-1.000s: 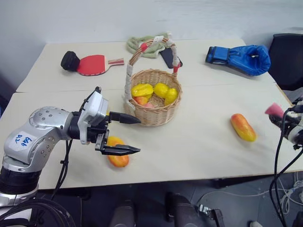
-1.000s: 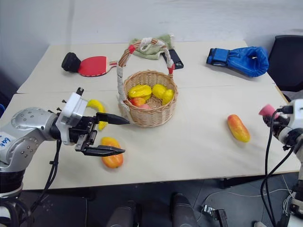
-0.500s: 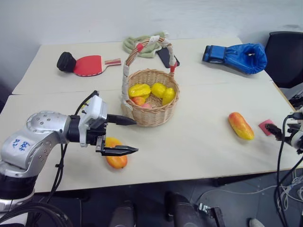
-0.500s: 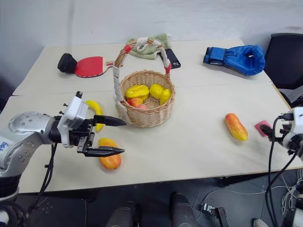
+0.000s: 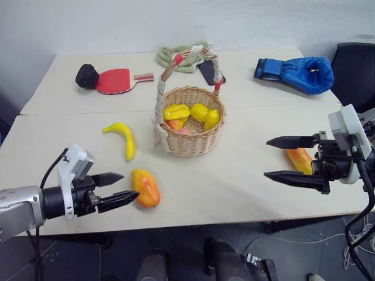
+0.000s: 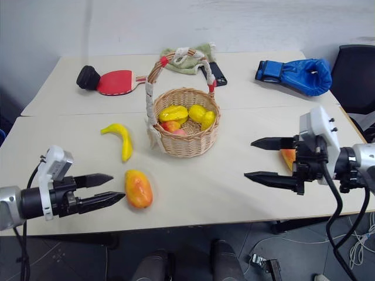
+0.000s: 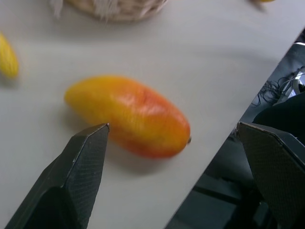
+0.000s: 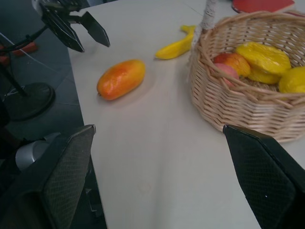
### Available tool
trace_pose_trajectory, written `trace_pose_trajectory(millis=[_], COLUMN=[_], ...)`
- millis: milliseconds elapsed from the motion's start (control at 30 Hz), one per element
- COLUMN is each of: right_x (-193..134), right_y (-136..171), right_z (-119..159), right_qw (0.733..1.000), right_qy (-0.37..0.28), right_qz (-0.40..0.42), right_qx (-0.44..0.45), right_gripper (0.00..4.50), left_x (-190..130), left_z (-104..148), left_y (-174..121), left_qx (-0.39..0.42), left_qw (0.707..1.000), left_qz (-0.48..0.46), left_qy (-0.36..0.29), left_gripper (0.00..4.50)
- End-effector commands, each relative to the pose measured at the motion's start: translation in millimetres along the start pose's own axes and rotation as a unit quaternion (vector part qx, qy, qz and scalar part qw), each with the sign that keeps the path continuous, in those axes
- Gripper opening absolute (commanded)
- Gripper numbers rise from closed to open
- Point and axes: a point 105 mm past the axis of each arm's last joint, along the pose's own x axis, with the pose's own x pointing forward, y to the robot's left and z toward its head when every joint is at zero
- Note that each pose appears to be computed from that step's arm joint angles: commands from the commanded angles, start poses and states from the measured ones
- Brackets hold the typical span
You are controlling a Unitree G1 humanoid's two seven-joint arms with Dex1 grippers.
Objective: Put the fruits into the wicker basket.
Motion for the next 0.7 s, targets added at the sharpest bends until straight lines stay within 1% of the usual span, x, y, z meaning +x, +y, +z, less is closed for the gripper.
trace_pose_trajectory(millis=[33,133,233,300,400,433,500,533,600,700], right_x=[4.9,7.2,9.6,10.7,11.4,11.4,11.3,11.3,12.0,13.0], right_y=[9.9,7.2,3.9,3.7,5.2,5.5,5.8,6.4,7.6,8.3], right_z=[8.7,6.4,4.3,2.8,1.1,0.8,0.6,0.2,-0.3,0.4], right_qw=[0.999,0.999,0.999,0.999,0.999,0.999,0.998,0.998,0.998,0.998], right_qy=[0.005,0.007,-0.003,-0.004,-0.006,-0.007,-0.009,-0.009,-0.009,-0.008], right_qz=[0.019,0.004,-0.010,-0.014,-0.017,-0.019,-0.023,-0.025,-0.027,-0.030], right_qx=[-0.033,-0.049,-0.048,-0.048,-0.049,-0.049,-0.049,-0.049,-0.049,-0.050], right_gripper=[4.46,4.46,4.46,4.46,4.46,4.46,4.46,4.46,4.46,4.46], left_x=[-4.9,-1.1,14.8,23.3,35.5,41.8,51.8,56.7,62.4,70.7], left_z=[-4.0,-12.2,-9.9,-2.9,-4.6,-5.7,-3.1,-1.1,-0.7,-5.6], left_y=[-4.4,2.4,10.5,7.3,2.3,5.4,7.5,4.9,0.2,2.6], left_qx=[-0.006,-0.024,-0.063,-0.075,-0.107,-0.118,-0.138,-0.150,-0.169,-0.195], left_qw=[1.000,0.998,0.995,0.994,0.991,0.988,0.983,0.982,0.979,0.971], left_qz=[0.018,0.051,0.079,0.075,0.079,0.098,0.120,0.116,0.110,0.134], left_qy=[0.018,0.034,0.007,-0.013,0.004,0.007,0.000,-0.004,0.001,0.013], left_gripper=[4.50,4.50,4.50,4.50,4.50,4.50,4.50,4.50,4.50,4.50])
